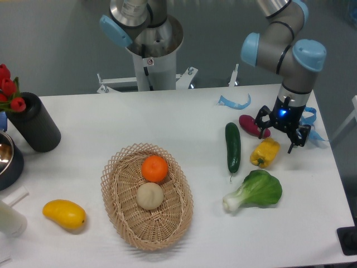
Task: Pick up the yellow pepper from the table
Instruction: 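Lower the open gripper down over the yellow bell pepper, then close the gripper around the yellow bell pepper, then lift the grasped yellow pepper up off the table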
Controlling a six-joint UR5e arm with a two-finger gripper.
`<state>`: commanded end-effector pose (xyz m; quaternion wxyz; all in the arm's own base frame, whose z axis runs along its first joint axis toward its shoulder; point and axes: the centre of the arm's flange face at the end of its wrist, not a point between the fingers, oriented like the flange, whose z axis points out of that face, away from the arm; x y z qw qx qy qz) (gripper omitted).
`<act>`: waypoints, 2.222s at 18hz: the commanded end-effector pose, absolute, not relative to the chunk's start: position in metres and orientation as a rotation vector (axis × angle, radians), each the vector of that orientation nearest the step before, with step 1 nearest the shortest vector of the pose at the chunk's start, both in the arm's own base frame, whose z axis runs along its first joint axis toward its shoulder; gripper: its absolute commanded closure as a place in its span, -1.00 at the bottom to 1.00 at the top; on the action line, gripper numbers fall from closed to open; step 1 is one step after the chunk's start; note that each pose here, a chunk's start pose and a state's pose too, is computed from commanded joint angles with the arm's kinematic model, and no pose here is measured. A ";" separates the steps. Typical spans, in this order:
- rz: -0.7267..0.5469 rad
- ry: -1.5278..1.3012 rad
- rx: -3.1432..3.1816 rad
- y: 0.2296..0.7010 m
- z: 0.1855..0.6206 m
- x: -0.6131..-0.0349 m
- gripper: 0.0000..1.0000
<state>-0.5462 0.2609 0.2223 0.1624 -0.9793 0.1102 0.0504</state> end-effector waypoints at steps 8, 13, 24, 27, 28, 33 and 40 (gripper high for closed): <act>0.102 0.330 -2.813 0.264 0.207 -0.541 -1.00; 0.098 0.356 -2.858 0.273 0.202 -0.537 -1.00; 0.141 0.341 -2.847 0.271 0.217 -0.546 0.48; 0.184 0.332 -2.802 0.275 0.236 -0.553 0.48; 0.220 0.298 -2.757 0.280 0.257 -0.554 0.48; 0.309 0.050 -2.554 0.314 0.362 -0.548 0.48; 0.252 -0.047 -2.354 0.336 0.427 -0.521 0.48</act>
